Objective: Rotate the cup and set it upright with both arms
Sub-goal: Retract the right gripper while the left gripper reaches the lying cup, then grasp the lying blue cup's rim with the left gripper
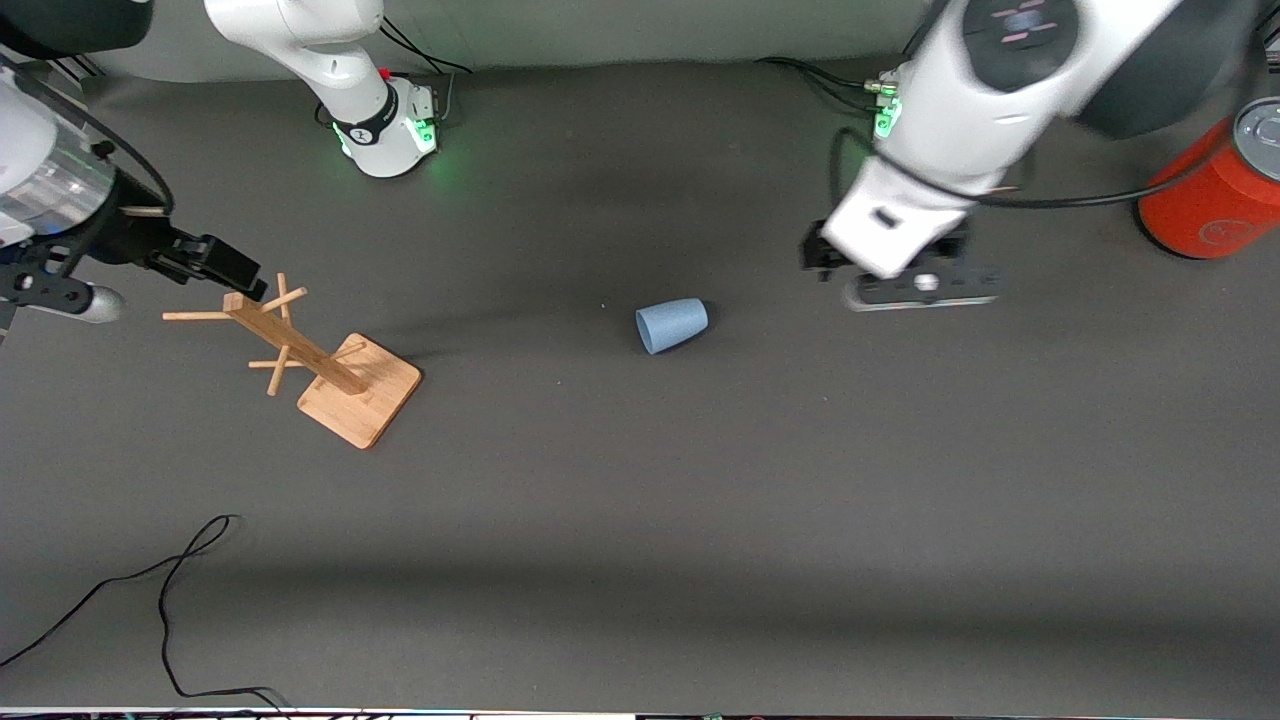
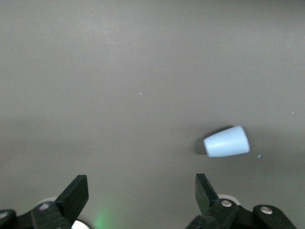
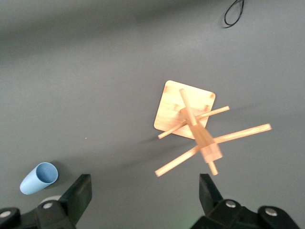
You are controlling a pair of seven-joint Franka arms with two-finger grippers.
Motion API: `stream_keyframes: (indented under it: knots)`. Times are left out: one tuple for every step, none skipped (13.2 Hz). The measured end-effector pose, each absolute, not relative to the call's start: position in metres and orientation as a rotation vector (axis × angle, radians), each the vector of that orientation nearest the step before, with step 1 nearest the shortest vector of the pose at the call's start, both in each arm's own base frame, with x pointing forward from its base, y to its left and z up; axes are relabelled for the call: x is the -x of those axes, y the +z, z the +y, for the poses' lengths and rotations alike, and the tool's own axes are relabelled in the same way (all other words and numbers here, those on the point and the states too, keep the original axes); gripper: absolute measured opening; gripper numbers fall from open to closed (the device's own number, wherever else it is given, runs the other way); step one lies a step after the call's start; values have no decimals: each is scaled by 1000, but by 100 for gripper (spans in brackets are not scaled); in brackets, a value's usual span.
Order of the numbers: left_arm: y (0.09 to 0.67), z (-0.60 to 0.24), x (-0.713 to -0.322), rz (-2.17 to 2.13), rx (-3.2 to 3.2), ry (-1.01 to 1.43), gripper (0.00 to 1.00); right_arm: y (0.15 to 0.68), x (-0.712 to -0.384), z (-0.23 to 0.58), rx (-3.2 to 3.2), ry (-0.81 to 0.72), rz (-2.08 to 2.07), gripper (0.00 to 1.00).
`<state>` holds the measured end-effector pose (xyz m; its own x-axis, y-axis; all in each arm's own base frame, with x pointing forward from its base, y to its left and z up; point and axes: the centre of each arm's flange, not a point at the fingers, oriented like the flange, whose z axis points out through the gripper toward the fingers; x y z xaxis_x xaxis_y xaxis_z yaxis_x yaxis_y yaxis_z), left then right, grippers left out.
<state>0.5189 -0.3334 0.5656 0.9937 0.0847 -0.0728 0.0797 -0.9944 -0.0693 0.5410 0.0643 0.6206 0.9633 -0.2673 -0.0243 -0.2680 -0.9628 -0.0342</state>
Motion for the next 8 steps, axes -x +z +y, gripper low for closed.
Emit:
stream_keyframes:
  knots:
    - [553, -367, -515, -157, 3045, 100, 100, 619, -543, 58, 3078, 16, 396, 100]
    - [537, -398, -510, -185, 3020, 83, 100, 616, -545, 54, 3088, 0, 362, 100]
    - [521, -427, -505, -211, 2996, 65, 100, 613, -547, 52, 3103, -16, 328, 100]
    - [503, -454, -499, -234, 2968, 42, 100, 609, -550, 52, 3113, -26, 307, 100]
    - [482, -480, -492, -249, 2937, 14, 100, 604, -552, 52, 3117, -31, 297, 100]
    - [459, -505, -482, -254, 2904, -7, 100, 597, -553, 52, 3120, -31, 292, 100]
    - [432, -527, -470, -254, 2868, -22, 100, 590, -554, 52, 3122, -27, 288, 100]
    - [404, -545, -458, -256, 2829, -38, 100, 584, -554, 52, 3126, -20, 283, 100]
